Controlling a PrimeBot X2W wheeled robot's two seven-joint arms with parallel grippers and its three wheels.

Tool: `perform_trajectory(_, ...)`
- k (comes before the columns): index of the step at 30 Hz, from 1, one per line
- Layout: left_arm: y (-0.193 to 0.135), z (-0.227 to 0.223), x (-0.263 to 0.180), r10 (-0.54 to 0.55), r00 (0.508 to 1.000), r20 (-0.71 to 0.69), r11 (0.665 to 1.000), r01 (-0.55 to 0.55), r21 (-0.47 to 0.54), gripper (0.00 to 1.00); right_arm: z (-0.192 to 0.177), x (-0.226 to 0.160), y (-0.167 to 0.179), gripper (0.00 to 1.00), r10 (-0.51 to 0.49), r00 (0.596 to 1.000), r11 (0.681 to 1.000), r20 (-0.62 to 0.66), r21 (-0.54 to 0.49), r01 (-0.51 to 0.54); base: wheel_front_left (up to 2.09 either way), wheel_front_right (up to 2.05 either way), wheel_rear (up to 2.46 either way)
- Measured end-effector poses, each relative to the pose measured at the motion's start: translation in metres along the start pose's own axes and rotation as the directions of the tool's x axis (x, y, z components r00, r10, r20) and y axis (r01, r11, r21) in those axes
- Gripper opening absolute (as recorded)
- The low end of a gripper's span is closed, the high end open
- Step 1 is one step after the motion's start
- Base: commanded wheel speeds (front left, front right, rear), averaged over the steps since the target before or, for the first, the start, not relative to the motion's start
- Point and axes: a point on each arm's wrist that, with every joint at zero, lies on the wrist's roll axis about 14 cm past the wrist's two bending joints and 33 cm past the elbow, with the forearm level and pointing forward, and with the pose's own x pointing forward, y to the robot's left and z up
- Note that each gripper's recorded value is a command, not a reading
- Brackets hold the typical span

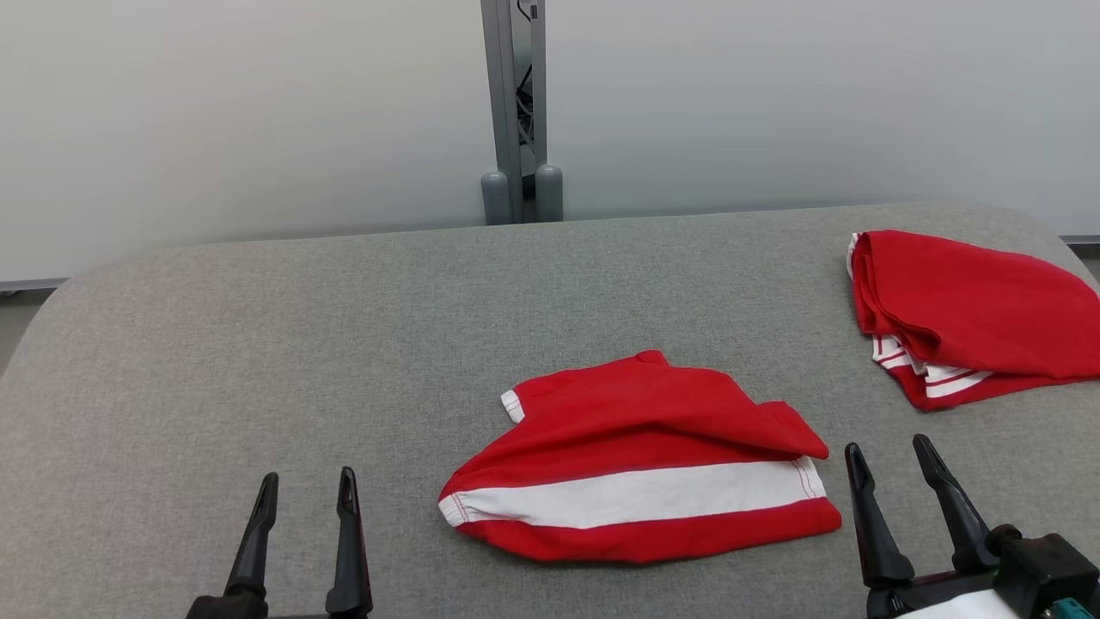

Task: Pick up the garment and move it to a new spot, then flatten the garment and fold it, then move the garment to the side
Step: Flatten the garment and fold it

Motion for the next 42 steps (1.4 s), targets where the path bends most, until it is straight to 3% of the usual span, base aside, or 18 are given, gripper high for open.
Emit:
perform_trajectory(28, -0.006, -0.009, -0.004, -0.026, 0.999, -0.027, 1.0, 0.026, 0.007, 1.0, 0.001, -0.001, 0.0, 1.0, 0.0, 1.0, 1.0, 0.004, 0.005, 0.0, 0.0, 0.0, 0.0)
perform_trajectory(32, -0.006, -0.019, -0.006, -0.024, 0.998, -0.064, 0.999, 0.022, -0.022, 1.0, 0.001, -0.001, 0.0, 1.0, -0.003, 1.0, 1.0, 0.002, 0.007, 0.003, 0.0, 0.0, 0.0)
perform_trajectory(35, -0.023, -0.041, -0.012, -0.104, 0.985, -0.136, 0.992, 0.093, -0.08, 1.0, -0.002, 0.0, 0.0, 1.0, -0.002, 1.0, 1.0, -0.006, 0.008, 0.002, 0.0, 0.0, 0.0)
perform_trajectory(42, -0.054, -0.106, -0.022, -0.244, 0.909, -0.337, 0.957, 0.17, -0.236, 1.0, -0.009, 0.002, 0.004, 1.0, 0.011, 1.0, 1.0, -0.025, 0.014, -0.011, 0.0, 0.0, 0.0)
